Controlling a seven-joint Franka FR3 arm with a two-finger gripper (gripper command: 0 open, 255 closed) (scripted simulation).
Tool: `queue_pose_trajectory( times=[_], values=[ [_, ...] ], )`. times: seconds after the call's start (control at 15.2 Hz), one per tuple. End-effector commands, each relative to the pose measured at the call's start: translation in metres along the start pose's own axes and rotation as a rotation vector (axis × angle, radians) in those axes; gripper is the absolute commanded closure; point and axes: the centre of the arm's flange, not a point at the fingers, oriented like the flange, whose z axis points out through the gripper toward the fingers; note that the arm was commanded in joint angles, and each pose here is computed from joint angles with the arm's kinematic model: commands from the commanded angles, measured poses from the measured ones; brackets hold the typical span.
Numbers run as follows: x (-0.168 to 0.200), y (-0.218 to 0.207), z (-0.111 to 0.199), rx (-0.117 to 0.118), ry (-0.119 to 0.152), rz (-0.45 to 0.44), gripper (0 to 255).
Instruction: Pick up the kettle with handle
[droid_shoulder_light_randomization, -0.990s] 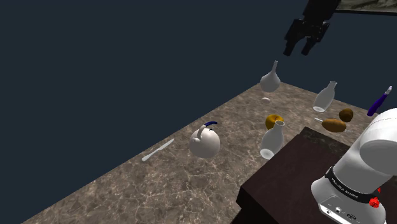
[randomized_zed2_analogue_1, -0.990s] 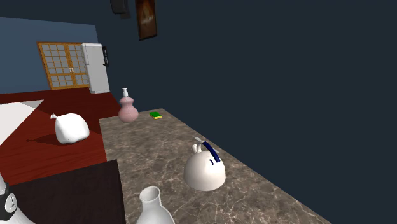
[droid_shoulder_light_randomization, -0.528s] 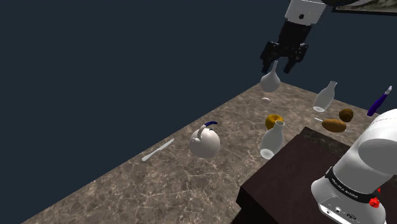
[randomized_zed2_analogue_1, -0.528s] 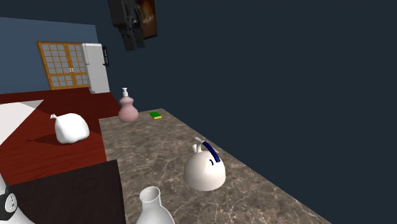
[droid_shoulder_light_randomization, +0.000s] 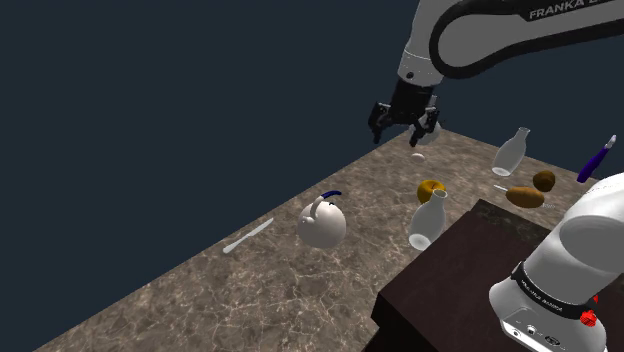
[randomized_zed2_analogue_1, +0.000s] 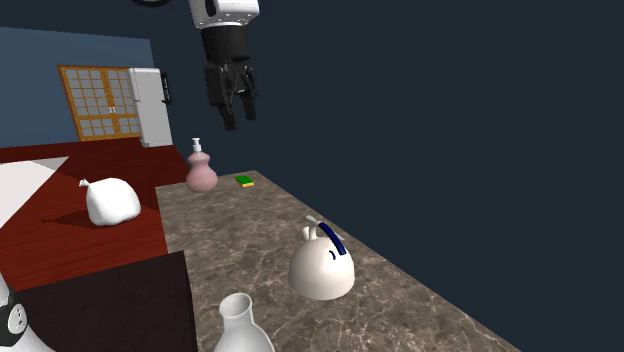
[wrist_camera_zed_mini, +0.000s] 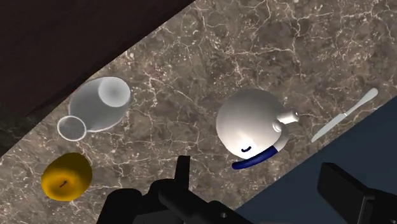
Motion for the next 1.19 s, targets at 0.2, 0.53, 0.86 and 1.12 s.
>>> queue_pose_trajectory(
  times=[0.2, 0.53, 0.86, 1.12],
  values=[
    [0.006, -0.041, 0.053, -0.02, 0.01, 0.154, 0],
    [0.019, -0.079, 0.108, -0.042, 0.02, 0.303, 0],
    [0.037, -0.114, 0.164, -0.064, 0.03, 0.452, 0],
    [0.056, -0.139, 0.208, -0.081, 0.037, 0.571, 0]
  ],
)
